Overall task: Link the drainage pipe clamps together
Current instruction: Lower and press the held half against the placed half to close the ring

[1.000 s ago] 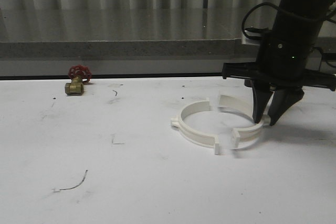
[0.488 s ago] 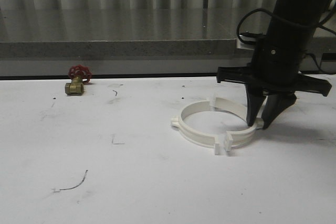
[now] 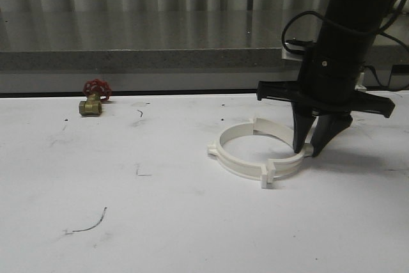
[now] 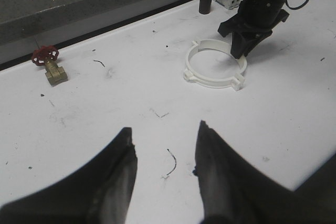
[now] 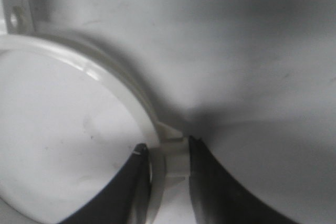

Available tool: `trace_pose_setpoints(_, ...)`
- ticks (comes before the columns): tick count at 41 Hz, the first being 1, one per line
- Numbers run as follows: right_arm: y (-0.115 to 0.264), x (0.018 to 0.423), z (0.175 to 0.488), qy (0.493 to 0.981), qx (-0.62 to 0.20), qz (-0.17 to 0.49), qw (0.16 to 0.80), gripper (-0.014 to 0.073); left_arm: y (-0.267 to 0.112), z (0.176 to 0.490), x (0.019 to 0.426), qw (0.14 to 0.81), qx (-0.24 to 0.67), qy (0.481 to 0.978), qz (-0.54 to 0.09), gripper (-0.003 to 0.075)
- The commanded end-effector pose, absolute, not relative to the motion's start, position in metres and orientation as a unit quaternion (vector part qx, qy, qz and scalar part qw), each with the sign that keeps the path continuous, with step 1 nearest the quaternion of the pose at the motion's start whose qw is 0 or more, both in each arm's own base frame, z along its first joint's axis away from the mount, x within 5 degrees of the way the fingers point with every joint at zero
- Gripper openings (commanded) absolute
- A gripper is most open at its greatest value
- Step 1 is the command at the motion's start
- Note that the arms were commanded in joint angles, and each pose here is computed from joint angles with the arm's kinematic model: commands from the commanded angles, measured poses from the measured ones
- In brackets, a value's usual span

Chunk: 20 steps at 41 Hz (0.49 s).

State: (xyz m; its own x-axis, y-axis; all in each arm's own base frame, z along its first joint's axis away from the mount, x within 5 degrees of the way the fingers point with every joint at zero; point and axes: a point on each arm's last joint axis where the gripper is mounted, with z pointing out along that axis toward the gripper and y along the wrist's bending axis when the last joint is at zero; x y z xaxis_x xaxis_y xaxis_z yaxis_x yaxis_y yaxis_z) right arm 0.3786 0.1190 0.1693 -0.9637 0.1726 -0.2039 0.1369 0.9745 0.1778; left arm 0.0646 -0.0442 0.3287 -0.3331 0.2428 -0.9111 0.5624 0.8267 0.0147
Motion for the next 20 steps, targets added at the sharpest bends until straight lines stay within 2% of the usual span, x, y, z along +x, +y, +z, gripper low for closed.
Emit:
trace_pose_setpoints(1,0.12,0.3821,0.1923,0.981,0.08,0.097,0.146,0.0177,-0.0452,0.3429,0.0674,0.558,0.233,0.779,-0.166,0.0273)
trace_pose_setpoints(13,0.1202,0.3833,0.1927,0.98,0.08,0.099,0.153,0.0188,-0.0452,0.3429,0.0674,0.558,0.233,0.779,-0.166,0.0273)
trace_pose_setpoints(20,0.1203,0.3835,0.1928,0.98,0.08,0.099,0.154,0.0304,-0.0452,0.3429,0.0674,0.558,0.233,0.779,-0.166,0.0273)
